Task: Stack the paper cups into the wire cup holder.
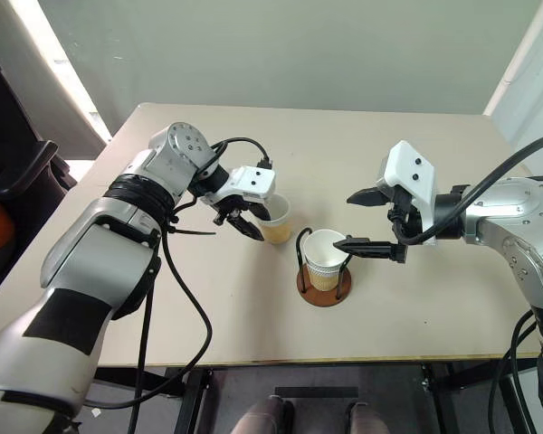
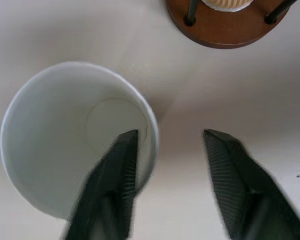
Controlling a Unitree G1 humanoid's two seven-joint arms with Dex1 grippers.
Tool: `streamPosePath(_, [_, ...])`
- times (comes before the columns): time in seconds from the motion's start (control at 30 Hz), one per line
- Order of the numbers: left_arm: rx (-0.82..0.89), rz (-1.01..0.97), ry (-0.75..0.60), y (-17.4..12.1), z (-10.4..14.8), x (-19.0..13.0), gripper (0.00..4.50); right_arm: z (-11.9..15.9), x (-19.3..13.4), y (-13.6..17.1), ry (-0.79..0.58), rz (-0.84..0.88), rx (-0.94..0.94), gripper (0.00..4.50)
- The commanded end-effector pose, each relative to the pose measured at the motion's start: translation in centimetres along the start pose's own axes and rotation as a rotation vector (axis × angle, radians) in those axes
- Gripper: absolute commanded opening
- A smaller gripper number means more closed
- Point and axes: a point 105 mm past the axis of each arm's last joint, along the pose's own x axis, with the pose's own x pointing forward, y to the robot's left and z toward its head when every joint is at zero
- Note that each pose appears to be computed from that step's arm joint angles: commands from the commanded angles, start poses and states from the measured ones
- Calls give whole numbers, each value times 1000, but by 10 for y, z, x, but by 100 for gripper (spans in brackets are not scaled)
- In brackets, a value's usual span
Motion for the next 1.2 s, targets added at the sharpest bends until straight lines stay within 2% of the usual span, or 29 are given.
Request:
streamPosePath(0.03, [13, 27, -12, 3, 3, -5, 71, 10, -8, -3, -14, -39, -43, 429])
streamPosePath(0.1, [14, 39, -17, 4, 3, -10, 3, 9, -10, -4, -11, -44, -43, 429])
streamPosePath(0.3, [19, 81, -48, 7, 4, -33, 3, 9, -22, -11, 0, -72, -50, 429])
streamPosePath(0.47, [182, 237, -282, 21, 64, -92, 3, 15, -55, -7, -20, -31, -49, 429])
streamPosePath(0.53, [249, 253, -361, 19, 86, -104, 3, 16, -62, -5, -33, -19, -48, 429])
streamPosePath(0.67, [440, 135, -546, -17, 137, -116, 3, 18, -76, -8, -42, -39, -57, 429])
streamPosePath(0.73, [479, 76, -548, -29, 142, -113, 3, 19, -78, -10, -45, -46, -61, 429])
streamPosePath(0.87, [556, -33, -467, -46, 142, -92, 3, 19, -79, -6, -38, -48, -68, 429])
streamPosePath(1.0, [606, -88, -381, -52, 134, -75, 3, 15, -78, -4, -13, -61, -61, 429])
streamPosePath(1.2, [630, -127, -342, -53, 130, -61, 3, 14, -78, -2, -8, -76, -57, 429])
